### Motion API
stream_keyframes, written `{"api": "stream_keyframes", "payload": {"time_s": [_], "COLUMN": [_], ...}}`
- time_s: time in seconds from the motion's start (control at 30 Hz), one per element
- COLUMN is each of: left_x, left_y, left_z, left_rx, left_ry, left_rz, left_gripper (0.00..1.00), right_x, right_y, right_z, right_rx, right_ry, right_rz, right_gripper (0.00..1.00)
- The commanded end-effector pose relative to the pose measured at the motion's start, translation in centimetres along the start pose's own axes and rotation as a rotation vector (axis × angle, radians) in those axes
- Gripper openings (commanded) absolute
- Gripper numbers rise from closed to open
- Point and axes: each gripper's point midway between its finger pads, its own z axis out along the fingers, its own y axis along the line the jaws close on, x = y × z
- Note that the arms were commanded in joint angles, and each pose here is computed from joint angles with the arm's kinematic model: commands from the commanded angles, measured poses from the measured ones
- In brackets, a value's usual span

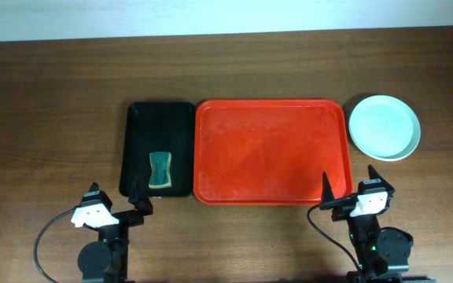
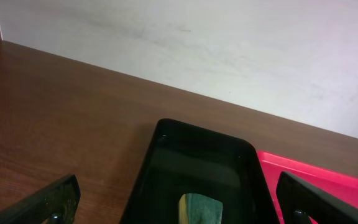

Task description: Clean dirty plates on tray and stack at the side

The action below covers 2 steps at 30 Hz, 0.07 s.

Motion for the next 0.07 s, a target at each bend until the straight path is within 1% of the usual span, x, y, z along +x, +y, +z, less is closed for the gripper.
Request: {"api": "stream_keyframes", "payload": {"time_s": [0.0, 0.03], "left_x": [0.14, 0.14], "left_y": [-0.24, -0.24], "left_z": [-0.03, -0.03], "left_rx": [0.013, 0.013], "left_ry": [0.004, 0.004], "left_rz": [0.020, 0.020], "left_gripper": [0.99, 0.99], "right_x": [0.21, 0.21], "right_y": [0.14, 0.14], "right_z": [-0.01, -0.01], "right_rx": [-0.010, -0.010], "right_ry": [0.002, 0.002], "right_rz": [-0.006, -0.006], "right_gripper": [0.98, 0.98]}}
